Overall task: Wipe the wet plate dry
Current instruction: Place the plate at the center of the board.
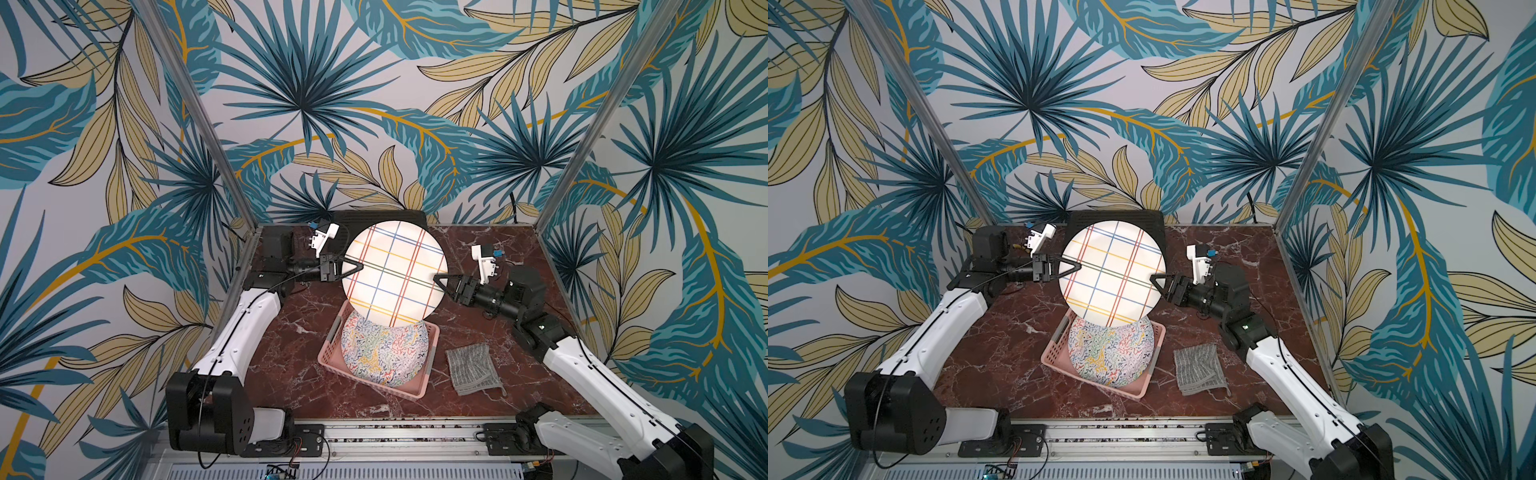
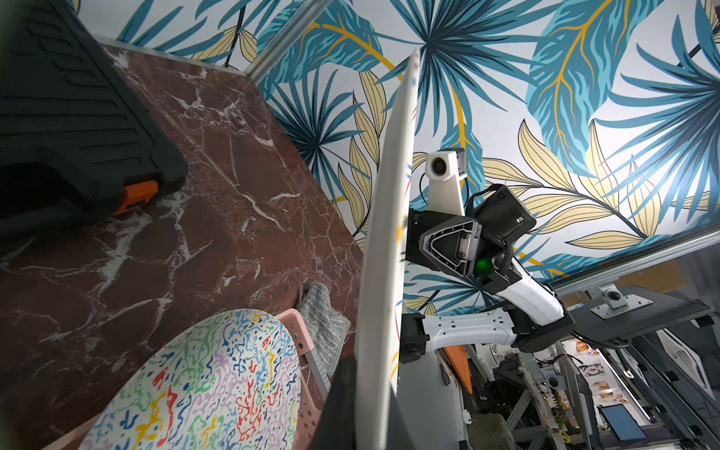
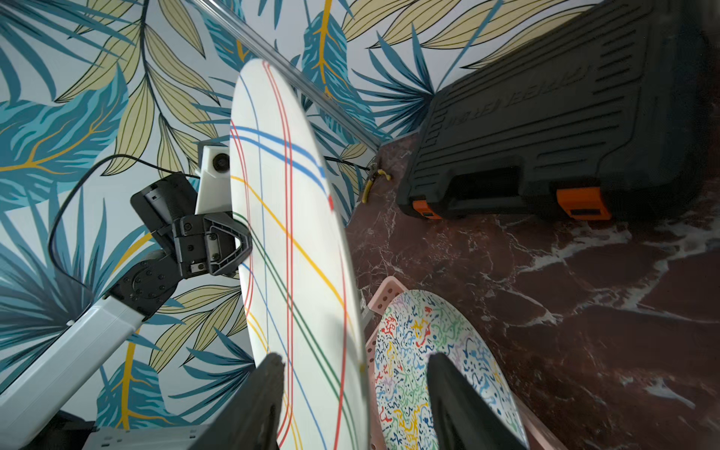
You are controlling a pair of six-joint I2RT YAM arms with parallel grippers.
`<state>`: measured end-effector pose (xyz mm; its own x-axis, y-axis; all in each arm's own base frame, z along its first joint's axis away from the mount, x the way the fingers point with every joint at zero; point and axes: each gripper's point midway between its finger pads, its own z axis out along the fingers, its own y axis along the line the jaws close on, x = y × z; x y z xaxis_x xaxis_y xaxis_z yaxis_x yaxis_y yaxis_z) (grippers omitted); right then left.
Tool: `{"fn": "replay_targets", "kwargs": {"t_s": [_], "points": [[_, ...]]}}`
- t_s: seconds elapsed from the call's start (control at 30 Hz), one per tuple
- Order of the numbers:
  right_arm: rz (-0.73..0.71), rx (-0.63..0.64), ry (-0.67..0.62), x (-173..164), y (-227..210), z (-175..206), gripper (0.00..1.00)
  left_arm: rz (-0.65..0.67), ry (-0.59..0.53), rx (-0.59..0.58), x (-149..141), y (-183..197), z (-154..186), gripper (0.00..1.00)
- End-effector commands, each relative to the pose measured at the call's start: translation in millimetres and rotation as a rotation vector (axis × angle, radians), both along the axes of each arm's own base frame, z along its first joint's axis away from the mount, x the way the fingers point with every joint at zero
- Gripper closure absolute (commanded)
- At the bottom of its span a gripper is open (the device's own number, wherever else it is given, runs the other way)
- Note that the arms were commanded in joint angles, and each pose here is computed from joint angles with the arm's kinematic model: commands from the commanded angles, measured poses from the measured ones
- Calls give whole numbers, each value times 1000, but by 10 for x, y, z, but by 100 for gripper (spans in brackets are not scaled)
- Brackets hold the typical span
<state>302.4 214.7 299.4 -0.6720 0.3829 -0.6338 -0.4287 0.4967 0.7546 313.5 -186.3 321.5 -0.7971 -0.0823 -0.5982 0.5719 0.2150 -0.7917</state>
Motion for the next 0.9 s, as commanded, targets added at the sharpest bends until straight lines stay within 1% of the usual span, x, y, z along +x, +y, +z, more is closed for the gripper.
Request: {"fn": "replay_targets", "kwargs": {"t_s": [0.0, 0.07, 0.13, 0.17, 0.2, 0.23, 0.27, 0.3, 0.33, 0.37, 0.4, 0.43, 0.53, 0.67, 0.77, 0.87], "points": [[67, 71, -50, 20, 118, 182, 50, -62, -98, -22, -117, -59, 251, 100], [47, 70, -47, 79, 114, 173, 61, -54, -101, -14, -111, -68, 236, 100], [19, 69, -44, 138, 92, 156, 79, -39, -104, -3, -94, -60, 222, 100], [-2, 70, -42, 165, 71, 157, 89, -30, -104, 1, -83, -56, 217, 100], [-21, 71, -42, 191, 47, 157, 100, -21, -108, 7, -75, -51, 220, 91], [-41, 73, -42, 213, 21, 163, 100, -8, -113, 16, -60, -46, 214, 83], [-61, 78, -42, 237, -10, 168, 100, 11, -123, 28, -37, -32, 216, 79], [-93, 82, -40, 277, -63, 173, 100, 28, -137, 43, -13, -17, 217, 71], [-122, 90, -34, 308, -121, 183, 100, 51, -130, 60, 6, 7, 200, 54], [-167, 96, -23, 353, -207, 177, 100, 76, -134, 78, 35, 38, 191, 32], [-219, 99, -3, 405, -320, 153, 100, 110, -138, 97, 75, 82, 182, 13], [-266, 107, 13, 443, -426, 152, 100, 145, -139, 113, 125, 132, 166, 2], [-483, 144, 75, 574, -981, 67, 100, 264, -144, 173, 287, 322, 104, 0], [-770, 167, 183, 598, -1679, -186, 100, 364, -148, 259, 402, 484, -7, 0], [-912, 215, 235, 609, -2067, -361, 100, 386, -158, 283, 416, 520, -36, 0], [-1004, 270, 325, 706, -2352, -665, 100, 406, -165, 302, 426, 550, -62, 0]]}}
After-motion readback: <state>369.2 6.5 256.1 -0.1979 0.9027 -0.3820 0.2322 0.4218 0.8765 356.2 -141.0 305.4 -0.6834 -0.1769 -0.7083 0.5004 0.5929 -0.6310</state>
